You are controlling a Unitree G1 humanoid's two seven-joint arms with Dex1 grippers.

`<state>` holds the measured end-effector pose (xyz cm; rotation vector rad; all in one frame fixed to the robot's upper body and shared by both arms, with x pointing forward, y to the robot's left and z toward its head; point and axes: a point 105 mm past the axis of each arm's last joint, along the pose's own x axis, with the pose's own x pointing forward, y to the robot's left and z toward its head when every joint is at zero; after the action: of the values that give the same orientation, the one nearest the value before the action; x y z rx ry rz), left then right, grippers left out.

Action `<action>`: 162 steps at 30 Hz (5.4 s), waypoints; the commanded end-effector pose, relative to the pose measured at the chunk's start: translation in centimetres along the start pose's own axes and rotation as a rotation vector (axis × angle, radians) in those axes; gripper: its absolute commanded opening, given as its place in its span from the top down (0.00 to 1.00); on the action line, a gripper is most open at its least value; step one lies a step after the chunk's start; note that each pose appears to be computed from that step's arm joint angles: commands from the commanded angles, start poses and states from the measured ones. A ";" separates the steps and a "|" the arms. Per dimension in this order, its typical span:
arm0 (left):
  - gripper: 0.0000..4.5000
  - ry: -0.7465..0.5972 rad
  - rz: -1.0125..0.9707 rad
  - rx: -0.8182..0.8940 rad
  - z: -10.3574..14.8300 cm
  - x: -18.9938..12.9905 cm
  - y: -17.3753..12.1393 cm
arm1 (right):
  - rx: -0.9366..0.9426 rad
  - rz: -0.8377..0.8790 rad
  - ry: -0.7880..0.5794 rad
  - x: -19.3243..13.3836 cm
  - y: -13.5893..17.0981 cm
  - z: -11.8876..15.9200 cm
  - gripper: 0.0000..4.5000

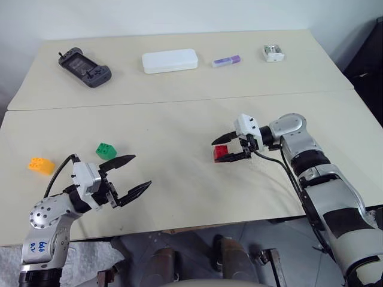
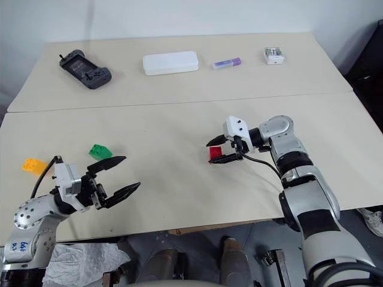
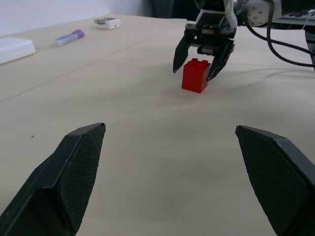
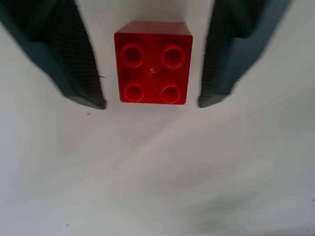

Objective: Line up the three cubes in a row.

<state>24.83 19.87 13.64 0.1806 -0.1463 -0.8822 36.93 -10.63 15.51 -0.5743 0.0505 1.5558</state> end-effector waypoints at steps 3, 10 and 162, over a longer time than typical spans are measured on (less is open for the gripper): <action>0.00 -0.020 0.280 0.040 0.9 -4.8 1.6 | -0.136 -0.064 -0.185 -4.6 0.7 4.3 0.00; 0.00 0.043 0.706 0.007 -1.4 -13.2 1.8 | -0.069 -0.180 -0.458 -6.9 5.9 5.0 0.00; 0.66 0.167 -0.355 0.100 -0.3 2.2 6.9 | 0.020 -0.408 -0.436 -5.7 9.7 4.1 0.00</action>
<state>31.76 24.37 15.33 0.3078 -0.0107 -1.0748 26.63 -14.80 17.23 -0.1706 -0.3305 1.2549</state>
